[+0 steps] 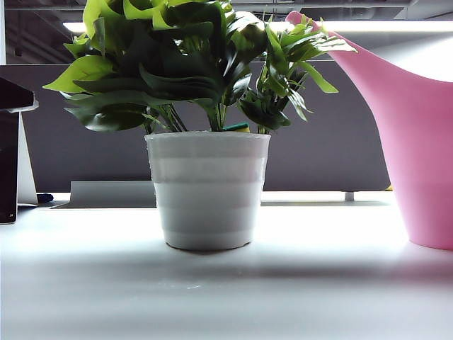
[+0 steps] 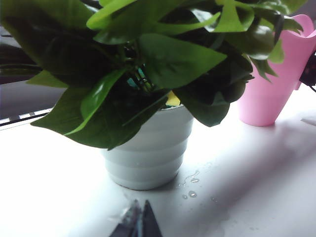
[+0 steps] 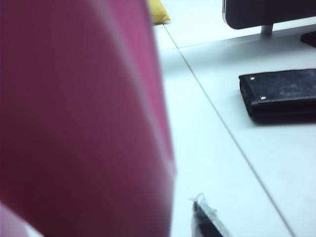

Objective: Pick up the watering can from the table, water the potted plant, and put the can back.

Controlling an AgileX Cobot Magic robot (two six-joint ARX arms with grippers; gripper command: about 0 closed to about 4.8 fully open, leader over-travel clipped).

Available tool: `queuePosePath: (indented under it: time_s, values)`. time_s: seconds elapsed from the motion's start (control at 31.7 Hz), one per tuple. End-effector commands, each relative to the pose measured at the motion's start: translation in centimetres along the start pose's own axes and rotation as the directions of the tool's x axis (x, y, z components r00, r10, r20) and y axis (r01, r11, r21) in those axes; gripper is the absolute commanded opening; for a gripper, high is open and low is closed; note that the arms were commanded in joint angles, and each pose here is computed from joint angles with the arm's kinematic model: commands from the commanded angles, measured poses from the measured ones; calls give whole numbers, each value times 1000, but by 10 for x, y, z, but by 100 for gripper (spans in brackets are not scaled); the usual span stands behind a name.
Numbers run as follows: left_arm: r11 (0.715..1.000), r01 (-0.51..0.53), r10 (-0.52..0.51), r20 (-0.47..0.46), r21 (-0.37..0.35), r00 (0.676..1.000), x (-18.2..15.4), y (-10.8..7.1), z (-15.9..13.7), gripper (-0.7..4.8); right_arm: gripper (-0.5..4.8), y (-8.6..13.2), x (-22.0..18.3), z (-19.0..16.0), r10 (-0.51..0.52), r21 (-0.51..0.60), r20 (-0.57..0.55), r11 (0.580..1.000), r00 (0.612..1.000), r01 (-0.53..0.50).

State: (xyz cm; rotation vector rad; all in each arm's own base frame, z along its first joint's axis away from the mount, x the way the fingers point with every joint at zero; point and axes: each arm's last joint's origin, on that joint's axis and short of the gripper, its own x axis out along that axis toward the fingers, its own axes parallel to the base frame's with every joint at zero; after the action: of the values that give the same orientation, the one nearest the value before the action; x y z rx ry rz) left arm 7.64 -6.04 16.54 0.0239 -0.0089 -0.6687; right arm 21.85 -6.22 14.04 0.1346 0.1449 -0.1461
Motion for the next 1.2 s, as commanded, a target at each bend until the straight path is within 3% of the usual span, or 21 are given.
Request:
queuePosePath:
  time_s: [0.03, 0.32, 0.54, 0.88, 1.2]
  values:
    - [1000, 2, -2, 8, -3, 1000, 0, 0, 1, -5, 269, 0, 4, 7, 12, -5, 56, 1000, 998, -11]
    - [1000, 2, -2, 8, -3, 1000, 0, 0, 1, -5, 181, -1, 5, 8, 0, -13, 59, 1000, 998, 0]
    - [1000, 3, -3, 8, -3, 1000, 0, 0, 1, -5, -7, -5, 4, 9, -5, -11, 64, 1000, 998, 6]
    - [1000, 2, -2, 8, -3, 1000, 0, 0, 1, -5, -6, 0, -3, 25, 73, 21, 151, 997, 986, -77]
    - [1000, -3, 3, 9, -3, 1000, 0, 0, 1, -5, -6, 6, -32, 61, 3, -37, 261, 999, 965, 6]
